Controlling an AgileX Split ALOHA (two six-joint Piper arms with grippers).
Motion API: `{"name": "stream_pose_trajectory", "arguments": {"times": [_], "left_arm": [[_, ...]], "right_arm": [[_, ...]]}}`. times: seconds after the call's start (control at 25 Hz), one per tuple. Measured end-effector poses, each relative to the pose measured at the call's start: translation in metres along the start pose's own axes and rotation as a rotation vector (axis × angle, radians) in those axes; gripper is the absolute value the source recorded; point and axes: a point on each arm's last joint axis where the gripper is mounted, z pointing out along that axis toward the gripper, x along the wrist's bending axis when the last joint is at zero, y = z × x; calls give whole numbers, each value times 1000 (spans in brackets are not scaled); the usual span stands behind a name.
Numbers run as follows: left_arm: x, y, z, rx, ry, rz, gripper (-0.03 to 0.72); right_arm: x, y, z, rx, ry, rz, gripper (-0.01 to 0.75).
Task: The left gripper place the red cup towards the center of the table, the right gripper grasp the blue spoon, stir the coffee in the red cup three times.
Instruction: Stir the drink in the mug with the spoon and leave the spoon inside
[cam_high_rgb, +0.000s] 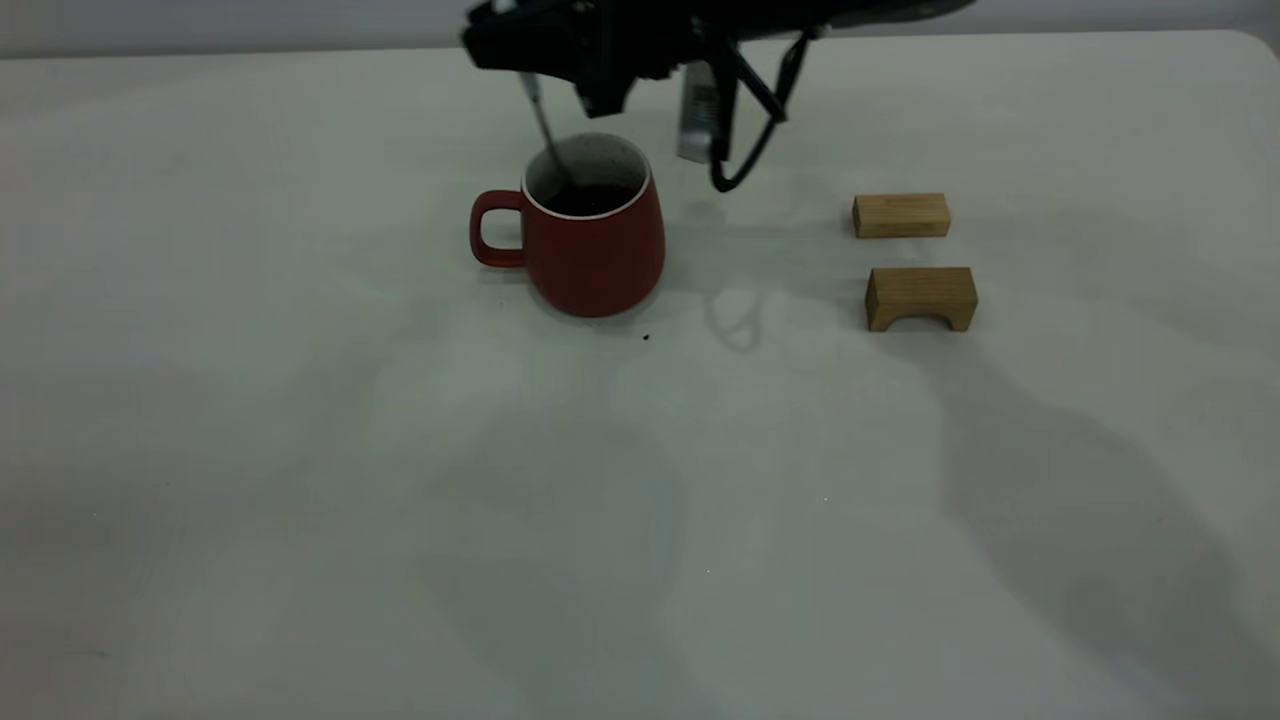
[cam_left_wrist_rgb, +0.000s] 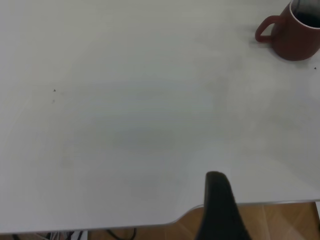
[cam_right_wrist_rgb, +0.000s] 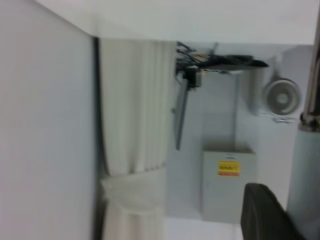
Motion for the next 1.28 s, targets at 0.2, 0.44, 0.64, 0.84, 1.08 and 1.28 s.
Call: {"name": "stream_pose_trajectory", "arguments": {"times": [0.2,0.44,0.64,0.84,1.08,1.28], "left_arm": [[0,0,0,0,0,0,554],[0,0,0,0,0,0,554],[0,0,0,0,0,0,554],[0,0,0,0,0,0,554],[0,0,0,0,0,0,554],[0,0,0,0,0,0,554]], "right_arm": [[2,25,-21,-40,22,71,124],[-12,25,-12,-39,-16,80,124],[-18,18,-9,18,-68,71,124],[-20,17,-10,44,-89,-80,201],[-21,15,-14,-46,-171,-566,432],[-16,-14,-32,-148,-385,-1155,437]]}}
